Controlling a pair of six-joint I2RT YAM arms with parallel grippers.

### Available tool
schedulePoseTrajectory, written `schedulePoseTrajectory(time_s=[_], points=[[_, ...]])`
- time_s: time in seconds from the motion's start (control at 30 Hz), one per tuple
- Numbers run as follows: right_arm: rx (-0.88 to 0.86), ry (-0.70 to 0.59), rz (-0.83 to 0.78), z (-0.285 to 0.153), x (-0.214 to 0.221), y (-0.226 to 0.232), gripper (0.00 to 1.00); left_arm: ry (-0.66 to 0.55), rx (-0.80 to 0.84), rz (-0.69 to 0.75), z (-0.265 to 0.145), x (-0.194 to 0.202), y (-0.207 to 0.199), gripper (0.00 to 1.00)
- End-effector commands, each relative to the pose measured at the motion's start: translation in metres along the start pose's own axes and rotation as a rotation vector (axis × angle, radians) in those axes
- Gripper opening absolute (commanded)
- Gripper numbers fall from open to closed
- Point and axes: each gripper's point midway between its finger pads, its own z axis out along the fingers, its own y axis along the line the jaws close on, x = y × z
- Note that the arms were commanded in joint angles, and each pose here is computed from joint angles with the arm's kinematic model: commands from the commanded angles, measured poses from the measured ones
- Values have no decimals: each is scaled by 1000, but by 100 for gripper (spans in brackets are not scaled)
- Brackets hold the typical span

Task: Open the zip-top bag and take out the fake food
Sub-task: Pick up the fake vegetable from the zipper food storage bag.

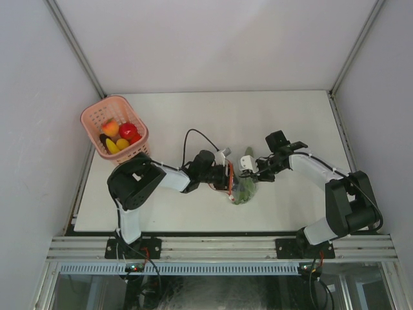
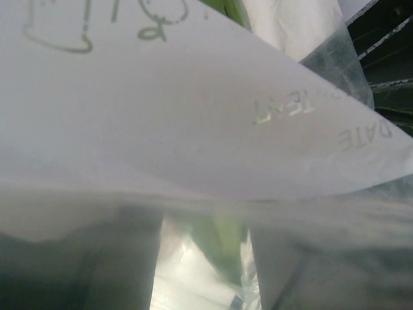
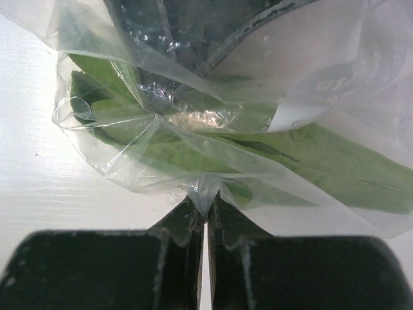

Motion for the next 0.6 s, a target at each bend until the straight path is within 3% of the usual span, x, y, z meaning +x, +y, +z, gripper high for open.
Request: schedulePoseTrajectory(time_s=[0.0, 0.13, 0.27, 0.57], points=[[27, -28, -5, -4, -12, -11, 0, 13, -22, 48, 4, -3, -1, 57], [36, -23, -3, -4, -12, -13, 0, 13, 23, 64, 0, -2, -11, 58], [43, -22, -1, -5, -12, -15, 0, 36, 59, 91, -7, 5, -18, 66], [45, -24, 7, -5, -12, -16, 0, 111, -129, 139, -5, 23, 22, 68]])
